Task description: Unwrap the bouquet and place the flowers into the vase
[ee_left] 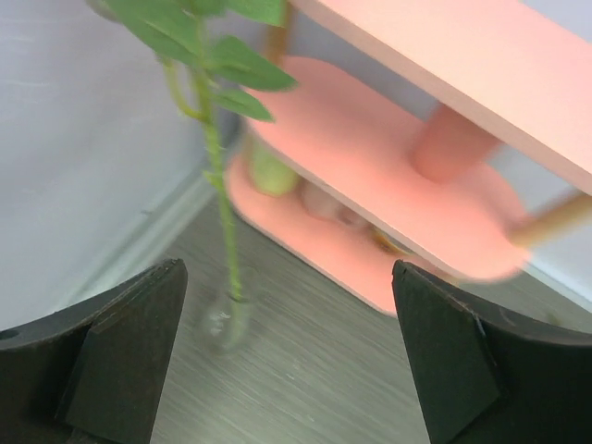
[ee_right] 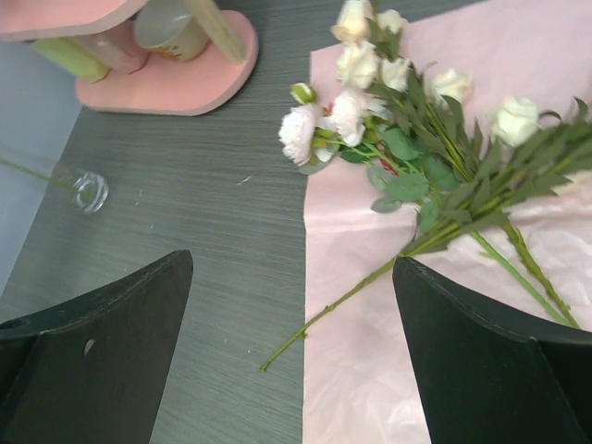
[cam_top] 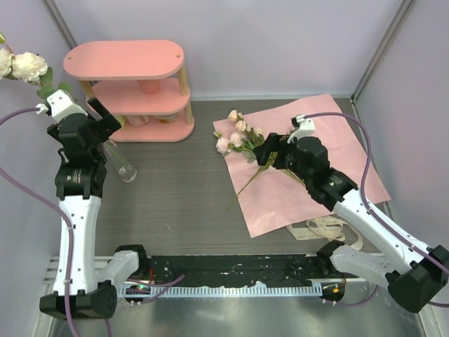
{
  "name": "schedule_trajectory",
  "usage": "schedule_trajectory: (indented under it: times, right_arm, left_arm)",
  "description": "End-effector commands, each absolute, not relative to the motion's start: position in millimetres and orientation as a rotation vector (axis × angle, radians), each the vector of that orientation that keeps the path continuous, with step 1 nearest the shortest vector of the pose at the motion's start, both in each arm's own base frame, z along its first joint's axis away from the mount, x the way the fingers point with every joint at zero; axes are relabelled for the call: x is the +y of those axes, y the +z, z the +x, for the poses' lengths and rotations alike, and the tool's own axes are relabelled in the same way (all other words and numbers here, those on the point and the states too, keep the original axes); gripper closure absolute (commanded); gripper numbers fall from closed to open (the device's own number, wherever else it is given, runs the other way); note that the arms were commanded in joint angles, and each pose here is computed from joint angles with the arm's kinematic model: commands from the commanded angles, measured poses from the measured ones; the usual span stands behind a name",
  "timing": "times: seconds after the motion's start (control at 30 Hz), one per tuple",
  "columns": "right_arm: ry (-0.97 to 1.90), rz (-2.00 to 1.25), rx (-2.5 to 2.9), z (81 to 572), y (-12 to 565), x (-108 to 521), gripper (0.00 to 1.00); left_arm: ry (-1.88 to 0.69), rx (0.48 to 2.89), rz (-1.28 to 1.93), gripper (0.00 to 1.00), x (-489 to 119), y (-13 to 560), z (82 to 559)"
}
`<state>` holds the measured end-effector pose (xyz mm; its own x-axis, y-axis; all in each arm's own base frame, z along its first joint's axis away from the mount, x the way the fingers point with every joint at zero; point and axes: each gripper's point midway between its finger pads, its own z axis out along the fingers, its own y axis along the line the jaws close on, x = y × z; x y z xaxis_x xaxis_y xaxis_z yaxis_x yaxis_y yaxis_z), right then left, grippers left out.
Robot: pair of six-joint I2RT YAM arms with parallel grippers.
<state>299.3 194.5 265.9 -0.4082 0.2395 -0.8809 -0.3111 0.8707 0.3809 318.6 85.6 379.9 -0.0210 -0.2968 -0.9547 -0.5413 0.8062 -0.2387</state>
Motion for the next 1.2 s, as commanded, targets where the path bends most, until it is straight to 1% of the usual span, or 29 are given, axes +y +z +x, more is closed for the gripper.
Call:
schedule_trajectory:
  times: [0.0, 0.07, 0.1, 0.13, 0.17, 0.2, 0.23, 0.27, 0.3, 0.33, 0.37, 0.43, 0.47, 0.5, 0.53, 0.63, 0.87, 0.97, 1.0, 1.03, 1.17]
  right_arm:
    - [0.508, 0.208, 1.915, 319, 260, 175, 0.04]
    - [0.459, 0.259, 1.93, 326, 247, 169, 0.04]
    - [0.447, 0.277, 1.945, 329, 240, 168, 0.05]
    - [0.426, 0.285, 1.975, 334, 228, 168, 0.11]
    - [0.433, 0.283, 1.99, 337, 221, 170, 0.15]
    - [0.424, 0.304, 1.996, 343, 216, 166, 0.17]
    - [0.405, 0.319, 2.032, 349, 200, 164, 0.25]
    - [0.446, 0.322, 2.055, 352, 193, 167, 0.3]
    - [0.459, 0.39, 2.064, 361, 186, 155, 0.35]
    - [0.466, 0.423, 2.118, 366, 165, 154, 0.43]
    - [0.522, 0.429, 2.143, 369, 158, 158, 0.45]
    - [0.572, 0.468, 2.179, 379, 142, 154, 0.5]
    - [0.569, 0.477, 2.216, 383, 126, 156, 0.48]
    - [0.627, 0.454, 2.257, 379, 120, 166, 0.45]
    - [0.664, 0.47, 2.256, 380, 117, 173, 0.4]
    - [0.732, 0.526, 2.278, 376, 96, 184, 0.36]
    - [0.685, 0.606, 2.3, 374, 60, 184, 0.37]
    - [0.686, 0.637, 2.281, 376, 53, 184, 0.41]
    - [0.681, 0.642, 2.28, 376, 51, 183, 0.45]
    - [0.671, 0.646, 2.274, 378, 48, 182, 0.47]
    - [0.66, 0.66, 2.287, 379, 38, 182, 0.5]
  left_arm:
    - [-0.226, 1.696, -0.449, 0.04, 8, 379, 314]
    - [-0.419, 1.702, -0.345, 0.08, -26, 377, 310]
    - [-0.569, 1.746, -0.247, 0.09, -55, 367, 304]
    - [-0.661, 1.754, -0.234, 0.12, -69, 365, 301]
    - [-0.725, 1.75, -0.197, 0.13, -81, 365, 300]
    - [-0.827, 1.792, -0.124, 0.14, -107, 354, 292]
    - [-0.864, 1.809, -0.11, 0.15, -118, 348, 289]
    - [-0.892, 1.82, -0.075, 0.15, -130, 344, 286]
    - [-0.927, 1.855, -0.012, 0.15, -154, 332, 277]
    - [-0.932, 1.868, 0.022, 0.15, -165, 326, 272]
    - [-0.976, 1.88, 0.099, 0.15, -188, 322, 260]
    - [-0.997, 1.915, 0.141, 0.16, -206, 304, 252]
    - [-1.028, 1.92, 0.19, 0.16, -220, 300, 244]
    - [-1.024, 1.942, 0.203, 0.16, -224, 290, 241]
    - [-1.014, 1.954, 0.207, 0.17, -227, 285, 240]
    - [-1.025, 1.984, 0.242, 0.17, -237, 272, 233]
    - [-1.05, 2.01, 0.277, 0.19, -250, 261, 220]
    - [-1.06, 2.007, 0.281, 0.19, -252, 263, 217]
    - [-1.054, 2.01, 0.278, 0.19, -251, 262, 217]
    - [-1.053, 2.01, 0.281, 0.19, -250, 263, 216]
    - [-1.033, 2.018, 0.265, 0.2, -246, 264, 215]
